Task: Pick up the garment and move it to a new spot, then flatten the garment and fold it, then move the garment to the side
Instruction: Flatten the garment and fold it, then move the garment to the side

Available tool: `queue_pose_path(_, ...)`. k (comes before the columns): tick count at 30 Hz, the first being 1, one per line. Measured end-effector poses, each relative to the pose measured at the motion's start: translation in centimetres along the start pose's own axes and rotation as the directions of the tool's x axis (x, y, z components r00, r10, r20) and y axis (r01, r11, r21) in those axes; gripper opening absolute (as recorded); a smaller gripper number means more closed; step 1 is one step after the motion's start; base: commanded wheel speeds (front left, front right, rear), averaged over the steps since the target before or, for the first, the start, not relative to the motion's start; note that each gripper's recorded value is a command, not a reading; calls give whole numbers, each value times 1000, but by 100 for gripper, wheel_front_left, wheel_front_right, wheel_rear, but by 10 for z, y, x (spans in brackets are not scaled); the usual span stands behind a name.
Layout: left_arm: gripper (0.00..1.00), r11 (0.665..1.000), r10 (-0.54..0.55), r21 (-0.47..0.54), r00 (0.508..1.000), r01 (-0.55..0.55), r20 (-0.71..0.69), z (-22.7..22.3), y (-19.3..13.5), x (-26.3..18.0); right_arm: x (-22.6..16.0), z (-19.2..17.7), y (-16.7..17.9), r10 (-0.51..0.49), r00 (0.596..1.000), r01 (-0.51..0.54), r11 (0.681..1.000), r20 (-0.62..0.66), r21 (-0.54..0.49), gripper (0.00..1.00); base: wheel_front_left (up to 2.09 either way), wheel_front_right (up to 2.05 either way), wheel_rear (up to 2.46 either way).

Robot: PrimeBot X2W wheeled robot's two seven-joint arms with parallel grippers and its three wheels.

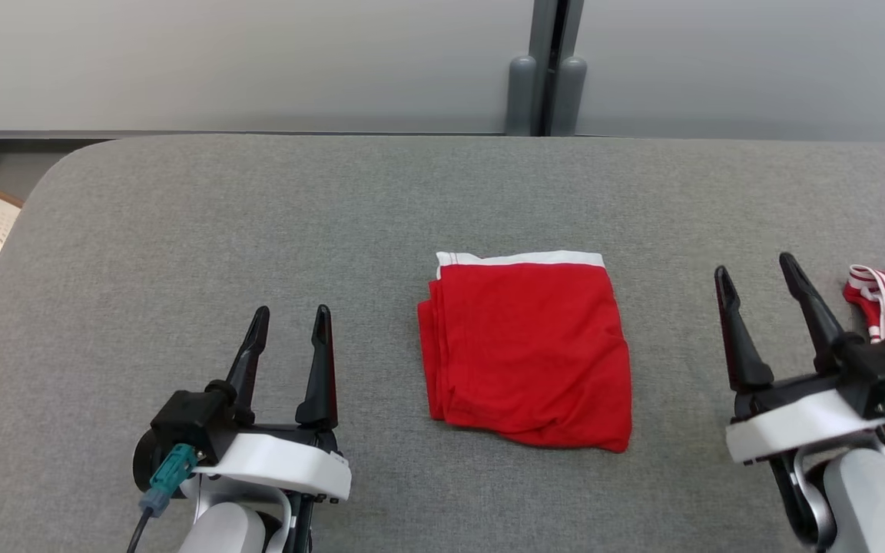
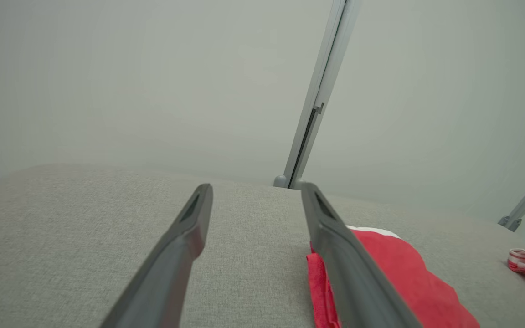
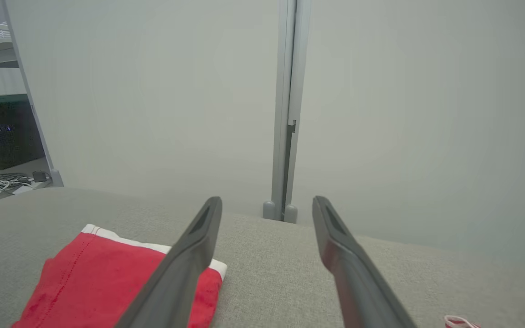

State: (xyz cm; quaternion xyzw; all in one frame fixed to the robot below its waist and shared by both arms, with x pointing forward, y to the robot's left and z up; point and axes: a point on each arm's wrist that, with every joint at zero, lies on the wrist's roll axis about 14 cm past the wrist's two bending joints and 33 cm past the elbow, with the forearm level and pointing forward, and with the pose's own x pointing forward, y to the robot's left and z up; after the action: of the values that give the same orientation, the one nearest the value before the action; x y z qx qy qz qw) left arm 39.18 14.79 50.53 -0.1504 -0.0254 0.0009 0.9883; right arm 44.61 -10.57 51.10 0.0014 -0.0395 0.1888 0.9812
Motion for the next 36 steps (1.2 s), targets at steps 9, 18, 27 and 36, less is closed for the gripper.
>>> queue_pose_path(9, 100, 997, -25, 69, 1000, 25, -5, -5, -10, 0, -38, -9, -15, -118, 993, 117, 993, -18, -4, 100, 0, 0, 0)
queue_pose_path(18, 100, 997, -19, 73, 1000, 20, -21, -10, -10, -6, -40, -17, -5, -116, 993, 116, 993, -39, 18, 100, 0, 0, 0)
queue_pose_path(27, 100, 998, -2, 65, 999, 4, -37, -15, -3, -3, -17, -59, 26, -19, 983, 43, 991, -184, 128, 100, 0, 0, 0)
queue_pose_path(36, 100, 996, 48, 76, 997, -43, -65, -23, 14, -8, 5, -106, 54, 75, 935, 11, 971, -348, 239, 100, 0, 0, 0)
